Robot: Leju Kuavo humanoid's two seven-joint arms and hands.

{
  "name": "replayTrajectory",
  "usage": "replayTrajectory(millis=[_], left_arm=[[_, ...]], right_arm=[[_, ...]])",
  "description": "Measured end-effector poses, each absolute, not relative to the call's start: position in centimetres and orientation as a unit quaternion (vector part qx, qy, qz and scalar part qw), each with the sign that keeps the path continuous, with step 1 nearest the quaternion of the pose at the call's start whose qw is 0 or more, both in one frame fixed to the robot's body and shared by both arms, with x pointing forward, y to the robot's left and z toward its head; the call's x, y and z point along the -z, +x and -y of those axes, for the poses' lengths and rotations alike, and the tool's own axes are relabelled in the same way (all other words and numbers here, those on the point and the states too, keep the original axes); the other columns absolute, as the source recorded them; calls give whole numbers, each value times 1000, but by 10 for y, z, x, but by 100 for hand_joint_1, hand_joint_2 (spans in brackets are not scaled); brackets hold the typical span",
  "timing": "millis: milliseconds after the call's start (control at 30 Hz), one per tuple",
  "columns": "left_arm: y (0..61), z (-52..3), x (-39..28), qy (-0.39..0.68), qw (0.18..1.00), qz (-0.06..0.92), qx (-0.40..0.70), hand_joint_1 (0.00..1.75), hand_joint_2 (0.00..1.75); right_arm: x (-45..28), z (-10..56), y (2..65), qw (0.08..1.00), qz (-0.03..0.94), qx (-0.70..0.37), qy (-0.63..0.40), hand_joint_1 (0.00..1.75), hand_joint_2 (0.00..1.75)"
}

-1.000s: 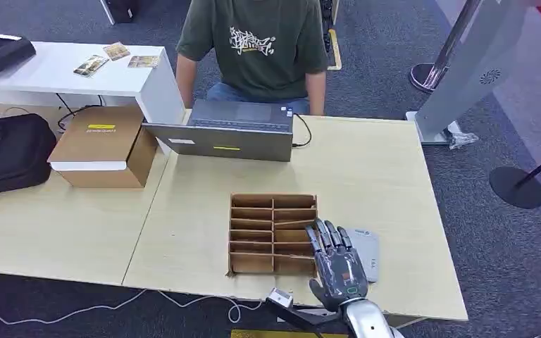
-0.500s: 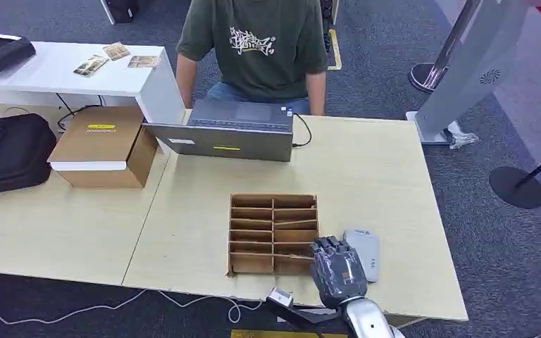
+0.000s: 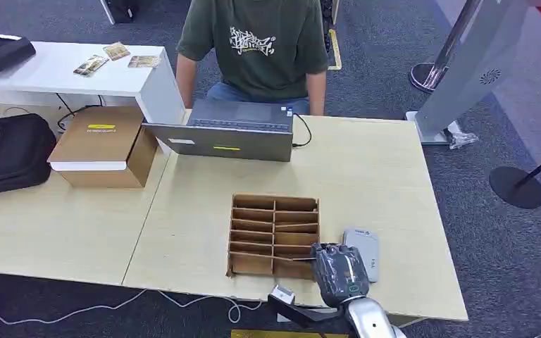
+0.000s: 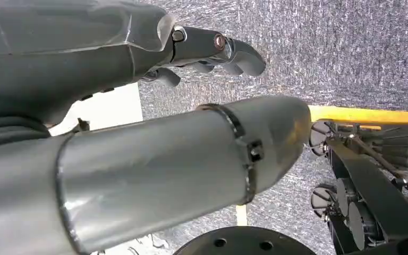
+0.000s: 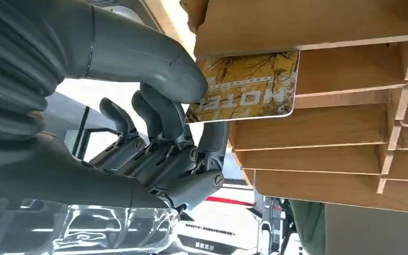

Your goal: Pass the card to the sensor for recognition and then transmit it.

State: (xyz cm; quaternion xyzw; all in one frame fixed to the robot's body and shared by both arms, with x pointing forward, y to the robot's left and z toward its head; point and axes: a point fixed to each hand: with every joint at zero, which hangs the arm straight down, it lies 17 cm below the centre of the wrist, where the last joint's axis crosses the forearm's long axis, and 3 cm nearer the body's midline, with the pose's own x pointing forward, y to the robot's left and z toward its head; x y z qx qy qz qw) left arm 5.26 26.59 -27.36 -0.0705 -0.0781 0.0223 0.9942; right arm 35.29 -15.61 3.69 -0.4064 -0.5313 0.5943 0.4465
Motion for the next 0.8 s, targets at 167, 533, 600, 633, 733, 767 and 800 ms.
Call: replayTrajectory(millis=[167, 533, 600, 633, 733, 767, 800], left_arm=[[53, -266, 274, -70, 994, 78, -22, 0, 0], [53, -265, 274, -70, 994, 80, -22, 0, 0], [53, -263, 274, -71, 994, 81, -19, 0, 0], [53, -263, 274, -71, 994, 82, -19, 0, 0], [54, -262, 273, -71, 994, 85, -16, 0, 0], [54, -262, 273, -71, 994, 85, -15, 0, 0], [54, -260, 273, -72, 994, 85, -15, 0, 0]], right_arm=[[-37, 159, 353, 450, 531, -590, -408, 173, 175], [-97, 168, 367, 436, 602, -495, -449, 171, 175], [-120, 176, 369, 434, 621, -459, -464, 175, 175], [-131, 180, 368, 433, 631, -440, -470, 175, 175], [-164, 198, 367, 430, 659, -379, -486, 175, 175], [-174, 204, 367, 433, 669, -358, -486, 175, 175], [-183, 212, 365, 438, 680, -333, -485, 175, 175]])
